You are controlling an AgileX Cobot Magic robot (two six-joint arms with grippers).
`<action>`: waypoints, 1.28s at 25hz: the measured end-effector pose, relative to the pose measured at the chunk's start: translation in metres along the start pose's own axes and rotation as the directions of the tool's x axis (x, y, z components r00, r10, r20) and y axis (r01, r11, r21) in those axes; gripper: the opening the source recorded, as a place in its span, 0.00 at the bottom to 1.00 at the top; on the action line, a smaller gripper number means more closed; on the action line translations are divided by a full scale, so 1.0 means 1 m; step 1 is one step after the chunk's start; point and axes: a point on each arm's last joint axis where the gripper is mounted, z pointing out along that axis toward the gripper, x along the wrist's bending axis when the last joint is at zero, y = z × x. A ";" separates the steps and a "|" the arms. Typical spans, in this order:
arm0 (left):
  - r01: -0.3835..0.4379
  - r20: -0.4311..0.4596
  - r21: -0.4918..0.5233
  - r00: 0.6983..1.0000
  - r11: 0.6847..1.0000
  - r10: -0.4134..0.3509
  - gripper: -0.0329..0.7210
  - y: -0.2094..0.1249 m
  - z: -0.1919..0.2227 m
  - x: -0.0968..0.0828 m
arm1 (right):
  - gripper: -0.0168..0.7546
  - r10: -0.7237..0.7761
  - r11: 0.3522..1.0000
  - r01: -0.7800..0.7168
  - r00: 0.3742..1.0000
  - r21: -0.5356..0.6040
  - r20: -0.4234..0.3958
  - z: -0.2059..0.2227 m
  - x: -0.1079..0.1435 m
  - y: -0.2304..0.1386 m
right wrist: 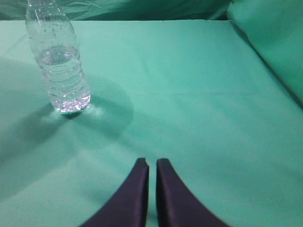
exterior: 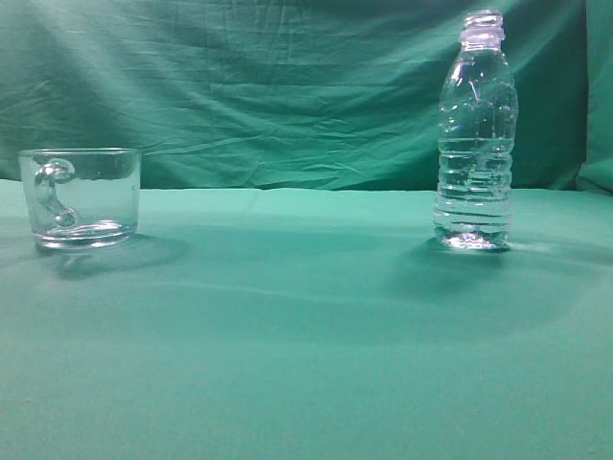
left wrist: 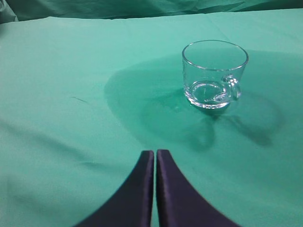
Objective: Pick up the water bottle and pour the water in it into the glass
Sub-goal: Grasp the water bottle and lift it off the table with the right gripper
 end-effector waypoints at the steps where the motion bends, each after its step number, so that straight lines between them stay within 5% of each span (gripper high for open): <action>1: 0.000 0.000 0.000 1.000 1.000 0.000 0.04 0.000 0.000 0.000 | 0.08 0.000 1.000 0.000 1.000 0.000 0.000 0.000 0.000 0.000; 14: 0.000 0.000 0.000 1.000 1.000 0.000 0.04 0.000 0.000 0.000 | 0.08 -0.059 0.998 0.059 0.998 -0.031 0.022 0.000 -0.002 0.003; 18: 0.000 0.000 0.000 1.000 1.000 0.000 0.04 0.000 0.000 0.000 | 0.08 -0.017 0.967 0.015 1.000 -0.254 -0.007 -0.003 0.001 0.023; 23: 0.000 0.000 0.000 1.000 1.000 0.000 0.04 0.000 0.000 0.000 | 0.08 0.033 0.842 -0.066 0.997 -0.536 -0.069 -0.014 0.004 0.049; 32: 0.000 0.000 0.000 1.000 1.000 0.000 0.04 0.000 0.000 0.000 | 0.08 0.156 0.932 -0.175 0.984 -0.318 -0.085 0.000 0.004 0.071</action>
